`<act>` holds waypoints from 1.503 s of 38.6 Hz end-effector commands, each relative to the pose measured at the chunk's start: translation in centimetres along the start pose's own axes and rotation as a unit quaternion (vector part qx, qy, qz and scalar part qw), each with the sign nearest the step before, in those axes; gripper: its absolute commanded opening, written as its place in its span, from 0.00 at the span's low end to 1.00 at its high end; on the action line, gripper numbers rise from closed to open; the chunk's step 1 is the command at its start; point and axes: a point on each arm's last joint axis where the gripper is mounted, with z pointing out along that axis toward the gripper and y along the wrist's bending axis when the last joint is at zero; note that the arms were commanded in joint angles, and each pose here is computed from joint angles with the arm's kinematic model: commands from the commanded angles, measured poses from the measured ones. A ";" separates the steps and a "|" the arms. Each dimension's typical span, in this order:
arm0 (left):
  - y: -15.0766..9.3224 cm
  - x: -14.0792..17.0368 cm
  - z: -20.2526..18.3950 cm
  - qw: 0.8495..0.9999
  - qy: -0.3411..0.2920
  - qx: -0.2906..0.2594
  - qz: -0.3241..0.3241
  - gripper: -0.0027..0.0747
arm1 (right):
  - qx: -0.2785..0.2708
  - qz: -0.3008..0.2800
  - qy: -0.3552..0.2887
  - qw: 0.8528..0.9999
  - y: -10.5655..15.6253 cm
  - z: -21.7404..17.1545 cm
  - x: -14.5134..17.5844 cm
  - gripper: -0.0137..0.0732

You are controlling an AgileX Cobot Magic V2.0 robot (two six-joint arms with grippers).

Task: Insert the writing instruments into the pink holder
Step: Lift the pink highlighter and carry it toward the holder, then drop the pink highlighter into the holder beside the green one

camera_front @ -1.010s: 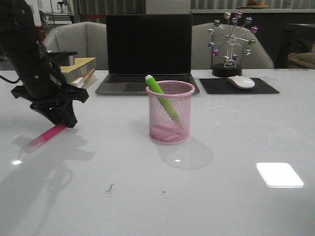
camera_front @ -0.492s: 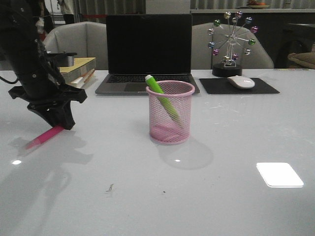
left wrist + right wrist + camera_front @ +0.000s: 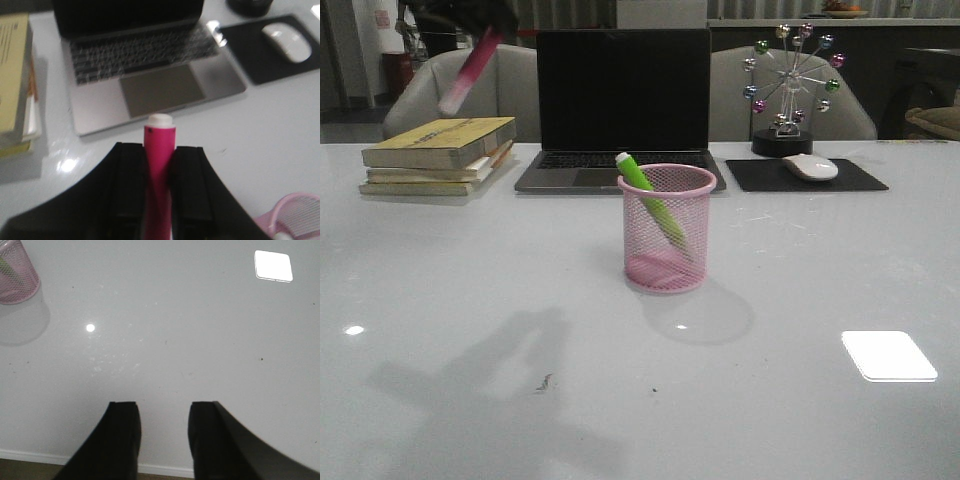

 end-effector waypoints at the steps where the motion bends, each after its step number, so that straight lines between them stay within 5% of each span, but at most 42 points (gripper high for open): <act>1: -3.5 -3.9 -3.5 0.992 -0.124 0.024 0.009 0.16 | 0.006 -0.005 -0.045 0.999 -0.2 -0.6 -1.2 0.59; 9: -9.0 -4.3 -3.9 0.969 -0.239 0.062 0.005 0.16 | 0.006 -0.004 -0.043 0.999 -0.2 -0.6 -1.2 0.59; 20: -11.2 0.4 -2.1 0.946 -0.312 0.045 -0.073 0.16 | 0.007 -0.004 -0.034 0.999 -0.2 -0.6 -1.0 0.59; 41: -13.7 6.3 4.1 0.963 -0.246 0.057 -0.098 0.17 | 0.034 -0.028 -0.025 0.999 -0.7 -0.6 -0.9 0.59; 45: -13.7 6.3 4.1 0.962 -0.247 0.057 -0.097 0.24 | 0.034 -0.028 -0.027 0.999 -0.7 -0.6 -0.9 0.59; 52: -13.7 6.3 4.1 0.962 -0.247 0.057 -0.097 0.55 | 0.037 -0.030 -0.028 0.998 -0.7 -0.6 -0.9 0.59; 58: -13.6 5.5 3.1 0.968 -0.231 0.070 -0.074 0.56 | 0.039 -0.032 -0.026 0.998 -0.7 -0.6 -0.9 0.59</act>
